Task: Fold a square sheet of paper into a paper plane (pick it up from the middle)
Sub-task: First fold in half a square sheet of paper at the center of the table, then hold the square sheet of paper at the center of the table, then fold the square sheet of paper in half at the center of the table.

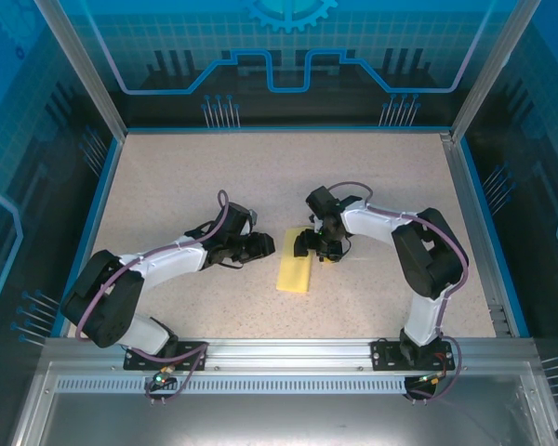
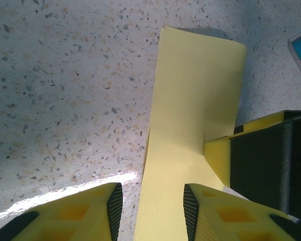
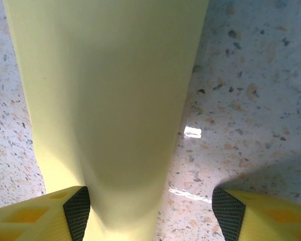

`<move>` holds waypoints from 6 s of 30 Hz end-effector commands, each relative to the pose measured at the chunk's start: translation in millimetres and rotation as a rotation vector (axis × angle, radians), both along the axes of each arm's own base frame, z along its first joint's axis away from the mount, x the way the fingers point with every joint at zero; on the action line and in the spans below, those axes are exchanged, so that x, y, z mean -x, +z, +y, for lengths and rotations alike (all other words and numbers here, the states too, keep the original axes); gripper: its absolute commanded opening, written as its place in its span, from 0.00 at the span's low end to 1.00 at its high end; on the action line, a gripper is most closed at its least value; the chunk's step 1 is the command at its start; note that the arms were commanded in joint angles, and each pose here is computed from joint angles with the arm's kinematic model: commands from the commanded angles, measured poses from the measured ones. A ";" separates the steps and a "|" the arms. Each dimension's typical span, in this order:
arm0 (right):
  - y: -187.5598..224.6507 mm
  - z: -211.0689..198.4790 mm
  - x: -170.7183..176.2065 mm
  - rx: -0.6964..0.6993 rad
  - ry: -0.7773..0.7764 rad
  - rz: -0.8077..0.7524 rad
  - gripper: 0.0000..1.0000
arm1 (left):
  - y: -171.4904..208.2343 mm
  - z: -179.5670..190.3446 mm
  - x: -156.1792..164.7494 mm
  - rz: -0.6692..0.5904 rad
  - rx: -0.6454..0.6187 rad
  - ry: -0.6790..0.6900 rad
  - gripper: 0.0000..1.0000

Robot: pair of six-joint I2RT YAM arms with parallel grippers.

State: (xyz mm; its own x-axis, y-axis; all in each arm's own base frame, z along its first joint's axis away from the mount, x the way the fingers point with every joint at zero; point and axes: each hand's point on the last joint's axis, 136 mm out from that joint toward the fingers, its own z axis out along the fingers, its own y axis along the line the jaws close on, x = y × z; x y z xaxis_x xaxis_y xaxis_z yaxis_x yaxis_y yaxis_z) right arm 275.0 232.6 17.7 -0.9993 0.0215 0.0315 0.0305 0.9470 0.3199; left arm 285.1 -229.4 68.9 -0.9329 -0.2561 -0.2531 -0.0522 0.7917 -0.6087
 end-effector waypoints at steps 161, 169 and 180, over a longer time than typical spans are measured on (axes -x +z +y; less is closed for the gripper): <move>-16.5 16.1 80.2 -0.386 0.109 -0.133 0.07 | -94.5 -34.1 10.9 0.254 -0.096 -0.126 0.00; 11.4 24.4 78.0 -0.450 0.134 -0.179 0.09 | -95.0 -34.5 10.6 0.253 -0.094 -0.124 0.00; -12.4 26.1 98.2 -0.428 0.149 -0.117 0.08 | -95.3 -34.1 10.5 0.253 -0.100 -0.127 0.00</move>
State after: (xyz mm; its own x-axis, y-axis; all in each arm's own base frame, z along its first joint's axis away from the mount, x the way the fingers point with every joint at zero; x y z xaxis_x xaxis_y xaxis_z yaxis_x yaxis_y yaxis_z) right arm 191.0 262.6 23.1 -0.9814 -0.1003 -0.1637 -0.1862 0.7052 0.6841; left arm 294.6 -287.2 12.6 -0.9875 -0.1275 -0.0930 -0.0399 0.7716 -0.6349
